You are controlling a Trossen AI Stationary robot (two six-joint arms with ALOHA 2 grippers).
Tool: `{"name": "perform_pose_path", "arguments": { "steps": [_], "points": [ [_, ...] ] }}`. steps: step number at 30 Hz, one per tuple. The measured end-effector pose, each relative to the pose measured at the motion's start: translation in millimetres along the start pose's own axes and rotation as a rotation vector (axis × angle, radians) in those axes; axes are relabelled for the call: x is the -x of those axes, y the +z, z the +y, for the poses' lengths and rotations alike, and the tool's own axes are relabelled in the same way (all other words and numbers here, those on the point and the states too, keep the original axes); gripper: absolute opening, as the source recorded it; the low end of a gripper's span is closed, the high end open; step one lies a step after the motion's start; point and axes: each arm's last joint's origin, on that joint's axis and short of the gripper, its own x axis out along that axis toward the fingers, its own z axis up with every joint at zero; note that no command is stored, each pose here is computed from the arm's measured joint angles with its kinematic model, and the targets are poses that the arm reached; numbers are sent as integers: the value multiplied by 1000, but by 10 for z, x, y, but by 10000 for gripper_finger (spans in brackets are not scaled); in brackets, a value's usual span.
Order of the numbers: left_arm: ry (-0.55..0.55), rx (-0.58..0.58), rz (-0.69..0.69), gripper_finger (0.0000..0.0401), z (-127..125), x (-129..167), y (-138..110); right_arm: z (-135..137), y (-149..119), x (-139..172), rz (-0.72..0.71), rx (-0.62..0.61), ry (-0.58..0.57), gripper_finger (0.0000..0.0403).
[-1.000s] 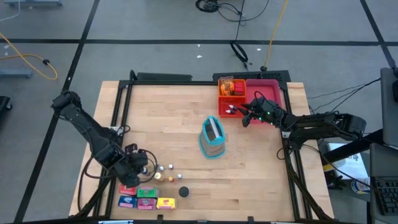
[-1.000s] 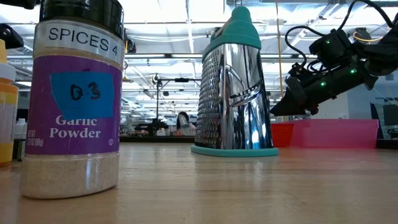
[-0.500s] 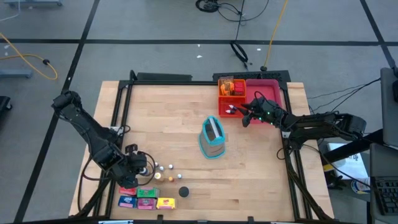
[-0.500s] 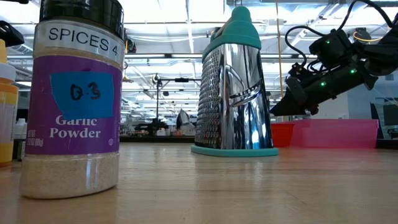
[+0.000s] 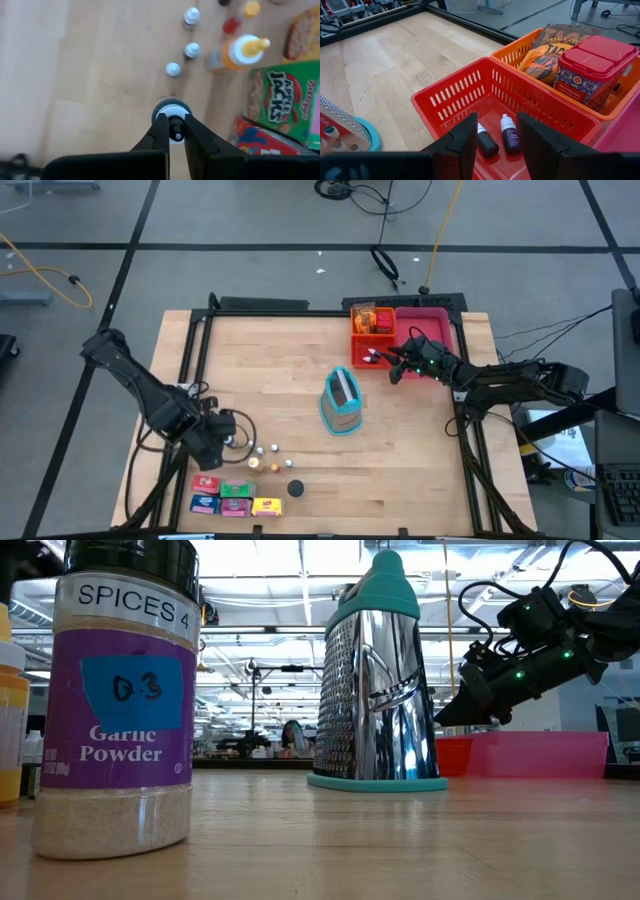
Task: Pick & Place Kitchen Items
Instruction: Put the large black food coloring bottle into the red bin
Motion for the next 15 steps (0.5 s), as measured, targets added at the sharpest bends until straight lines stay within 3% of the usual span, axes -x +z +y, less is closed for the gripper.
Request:
{"name": "perform_pose_path", "arguments": {
  "steps": [15],
  "points": [
    [157, 54, -199, 16, 624, 584, 665, 9, 42, 1, -44, -2, 11, 128]
  ]
}}
